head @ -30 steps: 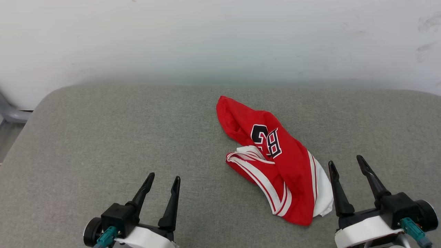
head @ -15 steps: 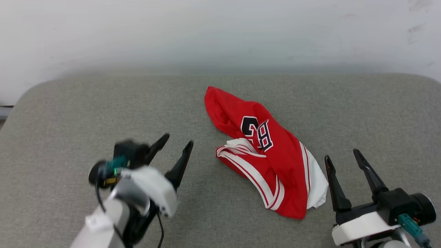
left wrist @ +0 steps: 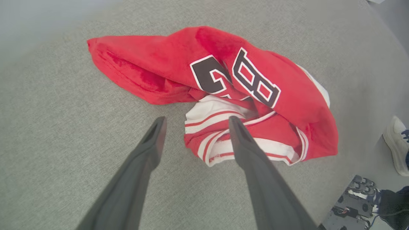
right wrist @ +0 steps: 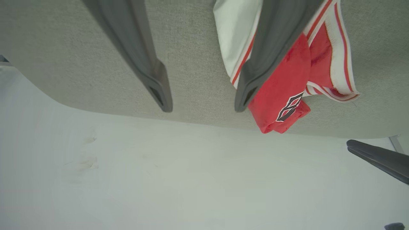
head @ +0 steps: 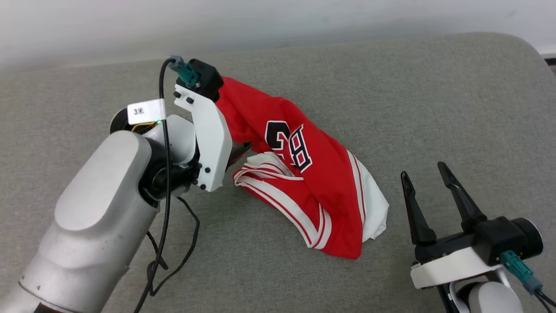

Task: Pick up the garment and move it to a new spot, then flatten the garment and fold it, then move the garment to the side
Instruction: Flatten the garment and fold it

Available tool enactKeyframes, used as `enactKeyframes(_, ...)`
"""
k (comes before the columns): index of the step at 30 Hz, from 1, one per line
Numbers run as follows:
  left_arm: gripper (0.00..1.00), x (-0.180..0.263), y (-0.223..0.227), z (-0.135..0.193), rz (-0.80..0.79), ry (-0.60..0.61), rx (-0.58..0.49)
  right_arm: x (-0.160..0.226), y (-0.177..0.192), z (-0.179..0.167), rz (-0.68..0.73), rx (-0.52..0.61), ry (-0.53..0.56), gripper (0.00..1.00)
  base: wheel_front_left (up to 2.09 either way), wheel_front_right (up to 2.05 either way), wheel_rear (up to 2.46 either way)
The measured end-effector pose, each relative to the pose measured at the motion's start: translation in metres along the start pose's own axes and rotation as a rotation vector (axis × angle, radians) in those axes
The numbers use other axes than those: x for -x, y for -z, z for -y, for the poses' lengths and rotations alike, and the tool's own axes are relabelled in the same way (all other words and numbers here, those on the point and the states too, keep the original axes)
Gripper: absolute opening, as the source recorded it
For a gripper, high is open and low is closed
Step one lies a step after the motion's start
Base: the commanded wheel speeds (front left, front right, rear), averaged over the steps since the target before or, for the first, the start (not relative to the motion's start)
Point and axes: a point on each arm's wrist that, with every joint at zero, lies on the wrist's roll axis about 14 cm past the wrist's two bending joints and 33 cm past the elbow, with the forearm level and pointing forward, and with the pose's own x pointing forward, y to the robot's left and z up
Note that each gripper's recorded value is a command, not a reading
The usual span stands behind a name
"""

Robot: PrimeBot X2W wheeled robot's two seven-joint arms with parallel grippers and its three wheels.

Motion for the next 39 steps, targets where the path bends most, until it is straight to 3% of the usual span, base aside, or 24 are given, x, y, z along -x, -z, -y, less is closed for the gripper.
enactKeyframes(10, 1.0, -0.065, 0.049, -0.003, -0.235, 0.07, 0.033, 0.002, 0.018, 0.028, -0.055, 0.012, 0.079, 1.0, 0.0, 0.0, 0.0)
enactKeyframes(23, 1.0, -0.1, 0.089, -0.008, -0.316, 0.091, 0.025, -0.005, 0.032, 0.036, -0.09, 0.003, 0.101, 1.0, 0.0, 0.0, 0.0)
enactKeyframes(24, 0.39, -0.099, 0.089, -0.006, -0.314, 0.101, 0.041, -0.006, 0.033, 0.036, -0.09, 0.002, 0.1, 1.0, 0.0, 0.0, 0.0)
enactKeyframes(25, 0.0, -0.099, 0.089, -0.004, -0.308, 0.109, 0.054, -0.006, 0.033, 0.035, -0.09, 0.001, 0.099, 1.0, 0.0, 0.0, 0.0)
enactKeyframes(32, 0.0, -0.085, 0.083, -0.007, -0.194, 0.096, 0.138, -0.009, 0.025, 0.03, -0.068, 0.016, 0.078, 1.0, 0.0, 0.0, 0.0)
enactKeyframes(39, 0.0, -0.033, 0.056, -0.049, 0.049, -0.047, 0.223, -0.009, 0.013, 0.014, -0.031, 0.013, 0.035, 1.0, 0.0, 0.0, 0.0)
